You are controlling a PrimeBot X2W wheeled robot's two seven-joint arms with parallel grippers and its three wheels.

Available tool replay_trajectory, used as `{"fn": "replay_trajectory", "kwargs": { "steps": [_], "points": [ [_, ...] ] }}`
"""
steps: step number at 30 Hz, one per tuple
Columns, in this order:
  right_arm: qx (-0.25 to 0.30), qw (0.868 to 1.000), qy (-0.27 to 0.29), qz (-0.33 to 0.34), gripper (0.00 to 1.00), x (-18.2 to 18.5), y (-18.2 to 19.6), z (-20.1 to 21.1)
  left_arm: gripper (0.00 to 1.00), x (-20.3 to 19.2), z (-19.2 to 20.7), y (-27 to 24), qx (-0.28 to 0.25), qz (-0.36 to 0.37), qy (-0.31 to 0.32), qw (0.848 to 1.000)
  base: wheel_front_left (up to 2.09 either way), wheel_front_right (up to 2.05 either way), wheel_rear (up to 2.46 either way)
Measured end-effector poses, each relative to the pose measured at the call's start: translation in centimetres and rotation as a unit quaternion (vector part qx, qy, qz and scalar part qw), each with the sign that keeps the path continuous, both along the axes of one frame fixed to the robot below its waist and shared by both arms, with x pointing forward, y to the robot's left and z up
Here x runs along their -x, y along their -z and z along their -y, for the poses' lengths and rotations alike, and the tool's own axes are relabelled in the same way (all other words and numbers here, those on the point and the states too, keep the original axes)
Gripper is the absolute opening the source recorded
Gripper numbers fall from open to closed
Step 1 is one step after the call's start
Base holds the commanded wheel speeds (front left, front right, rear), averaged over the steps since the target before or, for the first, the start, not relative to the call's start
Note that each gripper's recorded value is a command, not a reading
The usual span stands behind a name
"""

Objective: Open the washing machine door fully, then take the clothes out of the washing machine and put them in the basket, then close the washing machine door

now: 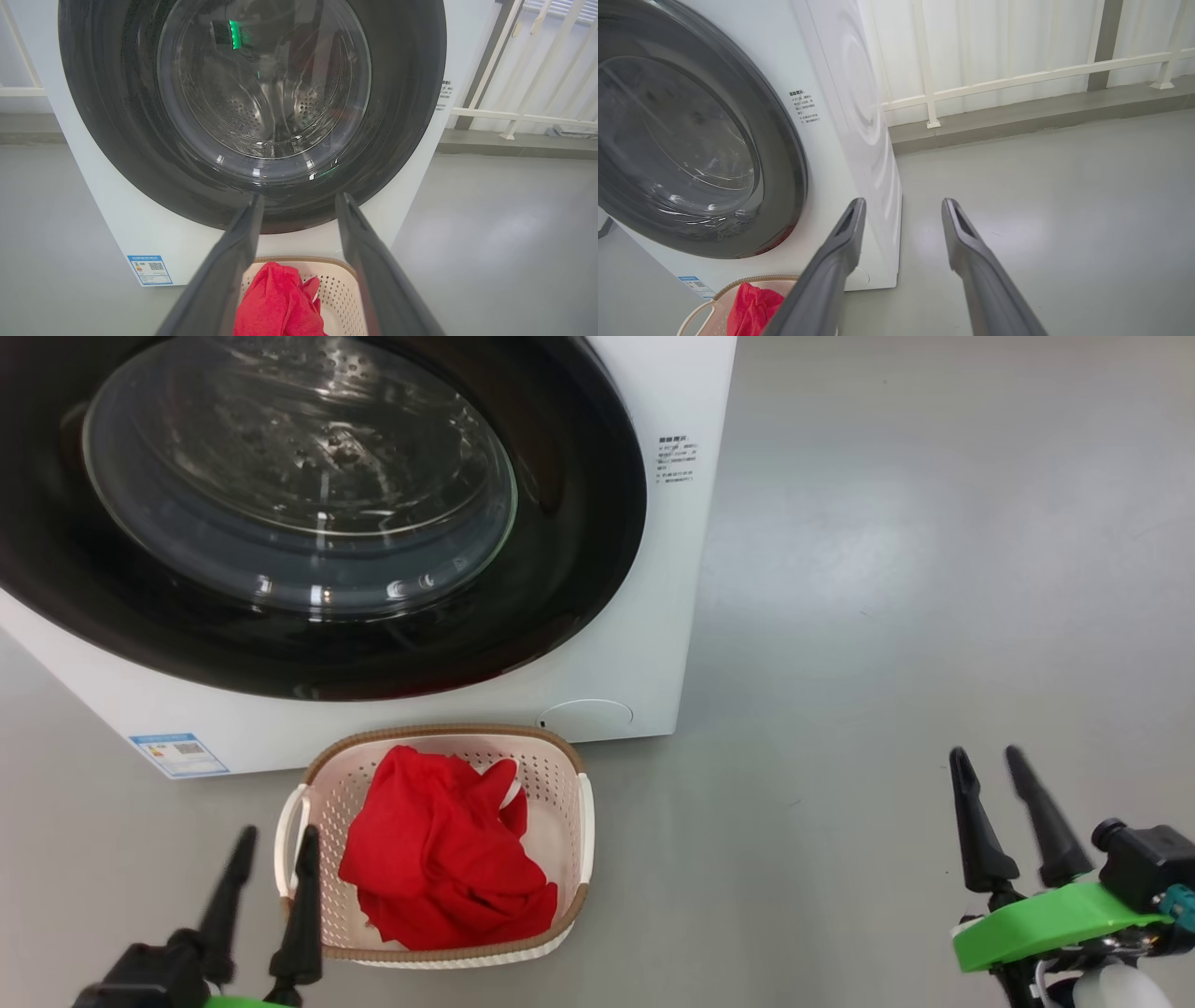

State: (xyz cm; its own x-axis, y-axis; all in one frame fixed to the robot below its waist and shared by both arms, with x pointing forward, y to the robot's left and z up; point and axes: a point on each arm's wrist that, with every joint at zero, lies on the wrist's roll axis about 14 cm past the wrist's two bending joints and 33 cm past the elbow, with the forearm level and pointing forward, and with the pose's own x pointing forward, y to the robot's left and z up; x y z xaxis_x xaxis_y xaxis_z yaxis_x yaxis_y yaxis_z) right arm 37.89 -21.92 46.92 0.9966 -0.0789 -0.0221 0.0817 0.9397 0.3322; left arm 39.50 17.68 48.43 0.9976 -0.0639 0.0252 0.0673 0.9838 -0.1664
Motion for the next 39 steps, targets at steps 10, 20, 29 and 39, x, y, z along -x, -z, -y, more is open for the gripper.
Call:
{"fn": "replay_trajectory", "kwargs": {
  "steps": [10, 20, 29, 39],
  "points": [
    [-0.037, 0.998, 0.007, -0.047, 0.0, 1.2, 2.9, -0.8, 0.0, 1.0, 0.4, 2.9, 0.034, -0.051, -0.007, 0.998, 0.0, 0.0, 0.0],
    [-0.084, 0.995, 0.016, -0.049, 0.0, 1.2, 2.9, -0.7, 0.0, 1.2, 0.0, 3.0, 0.084, -0.061, -0.021, 0.994, 0.0, 0.0, 0.0],
    [-0.125, 0.991, 0.023, -0.048, 0.0, 1.1, 2.8, -0.6, 0.0, 1.4, -0.4, 3.1, 0.133, -0.069, -0.032, 0.988, 0.0, 0.0, 0.0],
    [-0.17, 0.984, 0.028, -0.048, 0.0, 1.0, 2.6, -0.6, 0.0, 1.5, -0.7, 3.1, 0.186, -0.077, -0.043, 0.979, 0.0, 0.0, 0.0]
  ]
}}
